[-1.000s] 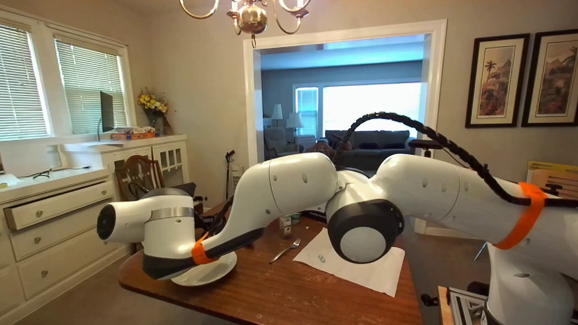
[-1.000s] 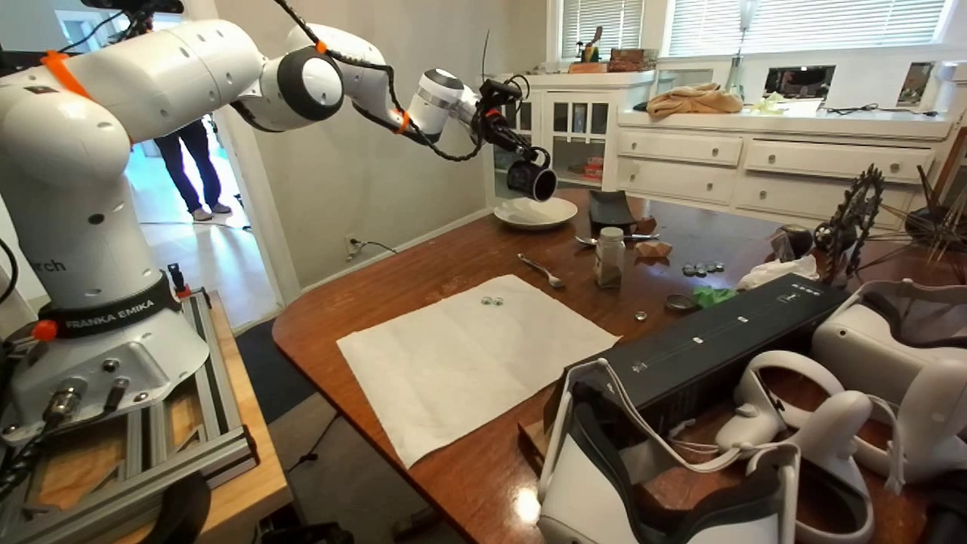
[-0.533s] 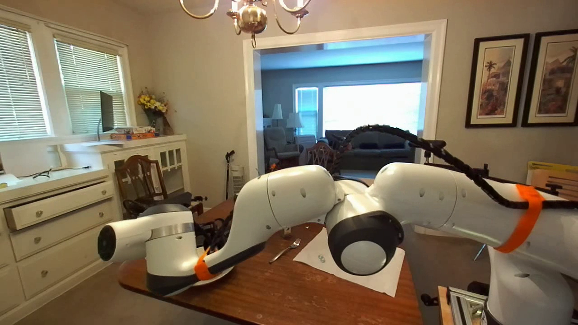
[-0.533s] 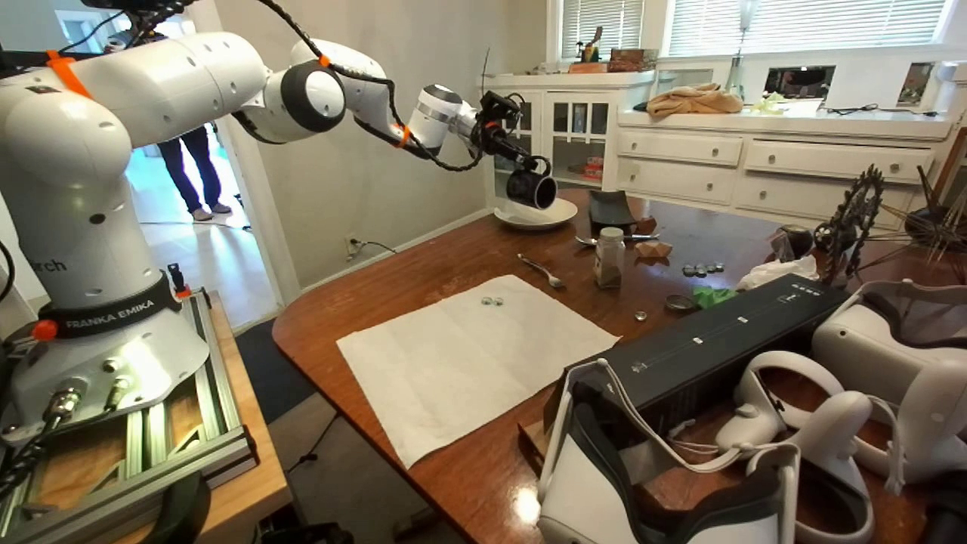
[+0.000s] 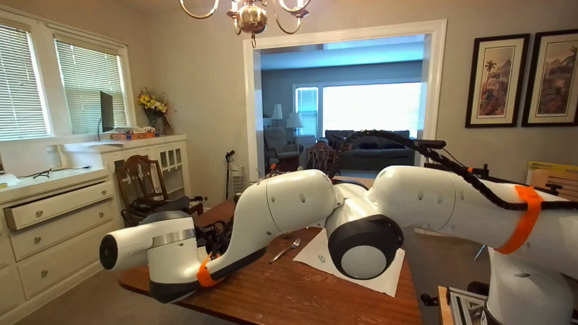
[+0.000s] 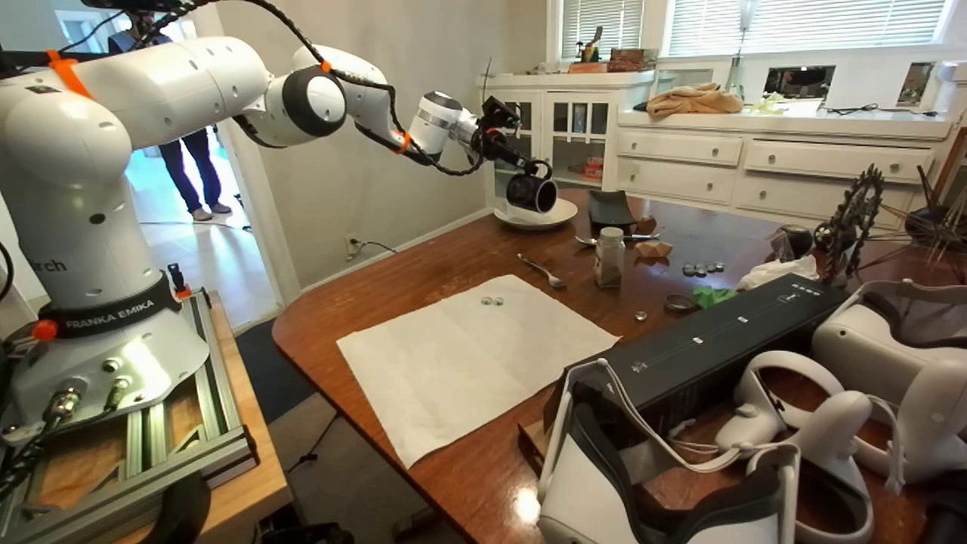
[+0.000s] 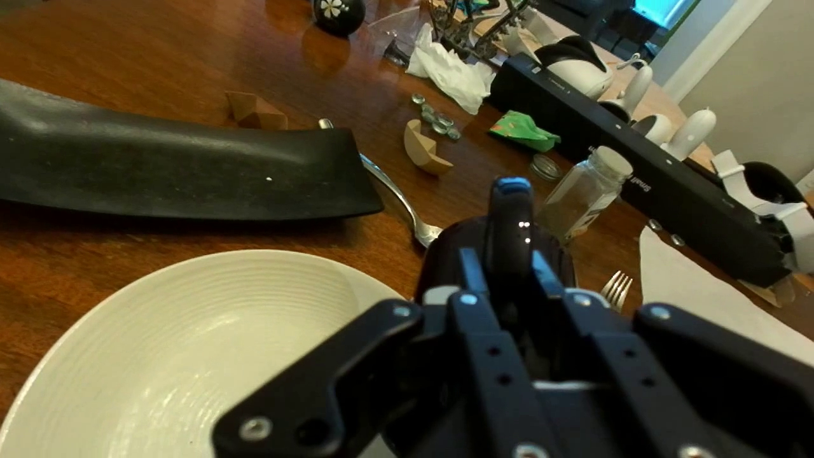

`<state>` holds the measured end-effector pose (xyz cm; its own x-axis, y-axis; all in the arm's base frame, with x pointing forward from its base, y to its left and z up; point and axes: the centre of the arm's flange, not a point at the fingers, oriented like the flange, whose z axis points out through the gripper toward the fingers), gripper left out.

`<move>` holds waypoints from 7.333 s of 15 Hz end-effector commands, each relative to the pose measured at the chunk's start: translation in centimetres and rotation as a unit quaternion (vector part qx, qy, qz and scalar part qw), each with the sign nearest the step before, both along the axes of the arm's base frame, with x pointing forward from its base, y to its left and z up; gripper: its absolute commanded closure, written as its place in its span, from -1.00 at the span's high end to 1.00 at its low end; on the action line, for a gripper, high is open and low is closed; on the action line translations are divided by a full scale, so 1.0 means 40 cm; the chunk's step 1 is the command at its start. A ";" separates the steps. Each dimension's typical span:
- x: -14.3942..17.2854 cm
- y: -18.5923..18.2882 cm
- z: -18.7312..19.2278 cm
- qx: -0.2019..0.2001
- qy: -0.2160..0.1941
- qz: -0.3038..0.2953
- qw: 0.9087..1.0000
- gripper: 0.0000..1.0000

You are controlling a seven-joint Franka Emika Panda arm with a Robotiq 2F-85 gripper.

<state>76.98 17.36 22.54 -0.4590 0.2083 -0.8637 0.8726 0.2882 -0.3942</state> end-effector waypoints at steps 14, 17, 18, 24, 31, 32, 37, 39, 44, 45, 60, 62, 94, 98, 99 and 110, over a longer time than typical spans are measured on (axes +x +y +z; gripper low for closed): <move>0.150 0.094 -0.073 -0.104 0.074 0.037 0.991 -0.90; 0.150 0.098 -0.082 -0.124 0.079 0.038 0.988 -0.90; 0.150 0.099 -0.086 -0.129 0.080 0.038 0.988 -0.90; 0.155 0.103 -0.111 -0.138 0.084 0.047 0.986 -0.90; 0.153 0.102 -0.123 -0.148 0.101 0.049 0.983 -0.90; 0.154 0.101 -0.122 -0.154 0.104 0.048 0.981 -0.90; 0.154 0.094 -0.111 -0.196 0.116 0.034 0.973 -0.90; 0.151 0.089 -0.106 -0.209 0.117 0.027 0.971 -0.90; 0.143 0.079 -0.101 -0.249 0.120 0.008 0.961 -0.90; 0.141 0.077 -0.102 -0.255 0.125 0.006 0.959 -0.90; 0.135 0.082 -0.065 -0.230 0.118 0.022 0.966 -0.90; 0.141 0.089 -0.041 -0.186 0.088 0.021 0.978 -0.90; -0.183 -0.037 0.202 0.150 -0.465 -0.407 0.772 -0.90; -0.070 -0.008 0.190 0.152 -0.458 -0.394 0.782 -0.60; -0.070 -0.009 0.190 0.152 -0.460 -0.395 0.781 -0.60; -0.181 -0.231 0.229 0.141 -0.517 -0.567 0.626 -0.90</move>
<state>74.55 11.39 30.53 0.8548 0.1882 -0.4837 0.4476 -0.7389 0.5036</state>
